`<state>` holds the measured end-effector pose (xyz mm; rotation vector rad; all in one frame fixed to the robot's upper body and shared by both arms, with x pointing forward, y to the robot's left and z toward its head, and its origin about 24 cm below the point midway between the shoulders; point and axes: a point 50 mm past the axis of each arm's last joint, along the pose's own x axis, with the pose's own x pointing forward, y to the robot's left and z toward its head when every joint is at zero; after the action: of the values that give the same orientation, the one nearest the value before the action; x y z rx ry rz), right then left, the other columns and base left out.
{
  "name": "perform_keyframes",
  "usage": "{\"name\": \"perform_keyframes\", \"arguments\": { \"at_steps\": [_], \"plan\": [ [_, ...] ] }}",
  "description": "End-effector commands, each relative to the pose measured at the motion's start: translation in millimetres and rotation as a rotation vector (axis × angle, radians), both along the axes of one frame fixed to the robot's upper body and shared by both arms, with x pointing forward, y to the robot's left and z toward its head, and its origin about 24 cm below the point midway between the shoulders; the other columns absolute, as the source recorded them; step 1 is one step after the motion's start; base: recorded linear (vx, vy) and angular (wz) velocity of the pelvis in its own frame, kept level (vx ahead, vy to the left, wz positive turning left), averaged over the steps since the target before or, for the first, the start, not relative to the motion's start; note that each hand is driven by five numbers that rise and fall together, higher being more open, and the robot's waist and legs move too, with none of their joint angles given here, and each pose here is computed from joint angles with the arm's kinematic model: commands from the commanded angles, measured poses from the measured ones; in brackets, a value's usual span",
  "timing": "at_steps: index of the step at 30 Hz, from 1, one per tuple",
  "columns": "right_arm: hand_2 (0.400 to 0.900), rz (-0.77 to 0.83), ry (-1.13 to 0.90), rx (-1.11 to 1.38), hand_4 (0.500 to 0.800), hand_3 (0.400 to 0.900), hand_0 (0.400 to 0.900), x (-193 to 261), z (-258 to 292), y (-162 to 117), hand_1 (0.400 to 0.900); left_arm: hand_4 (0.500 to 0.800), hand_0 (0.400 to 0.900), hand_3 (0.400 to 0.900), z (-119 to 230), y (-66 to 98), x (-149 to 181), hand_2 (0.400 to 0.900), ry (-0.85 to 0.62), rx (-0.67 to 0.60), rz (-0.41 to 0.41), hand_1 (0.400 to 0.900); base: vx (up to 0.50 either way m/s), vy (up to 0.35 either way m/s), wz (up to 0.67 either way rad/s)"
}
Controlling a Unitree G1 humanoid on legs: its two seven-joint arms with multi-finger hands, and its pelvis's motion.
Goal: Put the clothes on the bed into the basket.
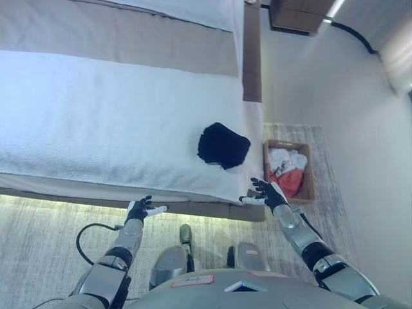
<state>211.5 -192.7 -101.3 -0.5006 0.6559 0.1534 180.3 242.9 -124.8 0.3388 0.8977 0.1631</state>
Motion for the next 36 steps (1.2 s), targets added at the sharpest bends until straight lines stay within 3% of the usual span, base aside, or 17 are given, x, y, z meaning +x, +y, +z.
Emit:
{"name": "perform_keyframes", "arguments": {
  "at_steps": [1, 9, 14, 16, 23, 36],
  "plan": [
    [0.900, 0.076, -0.295, -0.092, 0.800, 0.900, 0.900, 56, 53, 1, 0.900, 0.800, 0.900, 0.900, 11, 16.9, 10, 0.900, -0.056, 0.058, 0.026, 0.900, 0.238, 0.018, 0.03],
    [0.900, 0.115, -0.526, -0.412, 0.800, 0.900, 0.900, 85, 103, -25, 0.900, 0.800, 0.900, 0.900, 17, 6.0, 27, 0.900, -0.092, 0.079, -0.030, 0.900, 0.251, -0.125, 0.46],
    [0.900, 0.080, -0.531, -0.500, 0.800, 0.900, 0.900, 91, 113, -45, 0.900, 0.800, 0.900, 0.900, 11, -14.4, 26, 0.900, -0.084, 0.062, -0.078, 0.900, 0.263, -0.256, 0.72],
    [0.900, 0.086, -0.550, -0.526, 0.800, 0.900, 0.900, 97, 121, -49, 0.900, 0.800, 0.900, 0.900, 9, -24.9, 26, 0.900, -0.081, 0.054, -0.136, 0.900, 0.114, -0.157, 0.38],
    [0.900, 0.080, -0.653, -0.516, 0.800, 0.900, 0.900, 131, 154, -34, 0.900, 0.800, 0.900, 0.900, 11, -34.8, 35, 0.900, -0.095, 0.064, -0.125, 0.900, 0.020, -0.052, 0.11],
    [0.900, 0.235, -0.729, -0.420, 0.800, 0.900, 0.900, 181, 216, 18, 0.900, 0.800, 0.900, 0.900, 32, -30.3, 67, 0.900, -0.183, 0.083, -0.103, 0.900, -0.043, -0.001, 0.04]
  ]
}}
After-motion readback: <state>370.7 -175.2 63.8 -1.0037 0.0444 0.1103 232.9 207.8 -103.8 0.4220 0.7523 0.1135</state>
